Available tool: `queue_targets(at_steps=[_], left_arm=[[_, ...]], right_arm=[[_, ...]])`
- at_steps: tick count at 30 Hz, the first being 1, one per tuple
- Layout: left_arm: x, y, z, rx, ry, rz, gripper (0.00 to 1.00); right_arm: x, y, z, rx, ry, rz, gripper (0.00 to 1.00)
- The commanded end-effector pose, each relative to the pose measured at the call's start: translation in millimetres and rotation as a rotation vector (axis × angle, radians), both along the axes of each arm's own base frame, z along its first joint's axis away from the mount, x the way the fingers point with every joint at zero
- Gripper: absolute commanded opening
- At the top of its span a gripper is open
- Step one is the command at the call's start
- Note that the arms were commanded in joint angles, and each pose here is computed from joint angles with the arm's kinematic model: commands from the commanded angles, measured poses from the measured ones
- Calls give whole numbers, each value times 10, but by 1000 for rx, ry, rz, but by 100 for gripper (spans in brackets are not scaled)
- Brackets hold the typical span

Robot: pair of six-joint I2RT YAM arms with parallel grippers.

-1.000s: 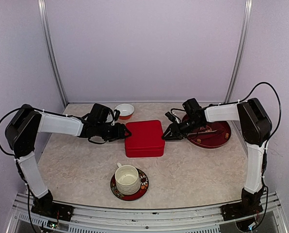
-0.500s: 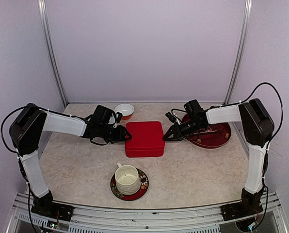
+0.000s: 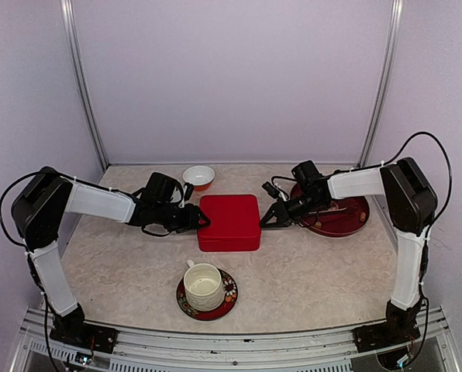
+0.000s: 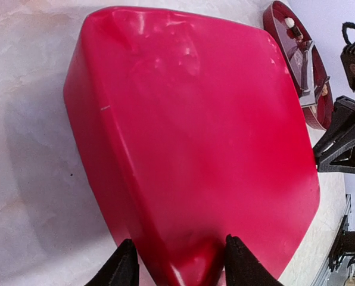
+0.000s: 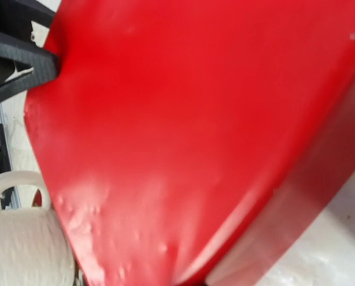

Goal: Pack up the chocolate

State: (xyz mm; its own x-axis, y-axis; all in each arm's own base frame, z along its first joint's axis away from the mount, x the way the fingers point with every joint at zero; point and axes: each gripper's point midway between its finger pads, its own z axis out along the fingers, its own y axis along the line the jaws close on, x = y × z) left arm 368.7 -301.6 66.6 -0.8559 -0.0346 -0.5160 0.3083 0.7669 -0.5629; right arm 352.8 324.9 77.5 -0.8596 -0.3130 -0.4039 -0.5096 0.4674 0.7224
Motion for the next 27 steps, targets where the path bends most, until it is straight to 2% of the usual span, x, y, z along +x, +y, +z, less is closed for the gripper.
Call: queue_targets(at_steps=[1,5,9,17,21,27], left_arm=[[-101,242,-353,74,102,47,39],[-197,394,-537,132,167,54,30],[-369,488,-643,178,203,29,28],[-679,618,-802,315,234,-28,21],[-491,552,-375,311,102,-5,26],[-78,455,721,280,-153,54,40]], right_arm=[[-166,25,-371,-83,70,16,15],[-156,23,-357,-86,68,13,24],[-135,27,-328,-87,58,12,33],[-146,71,-378,-94,58,17,40],[-160,73,-398,-93,60,14,40],[-157,60,-412,-101,52,11,40]])
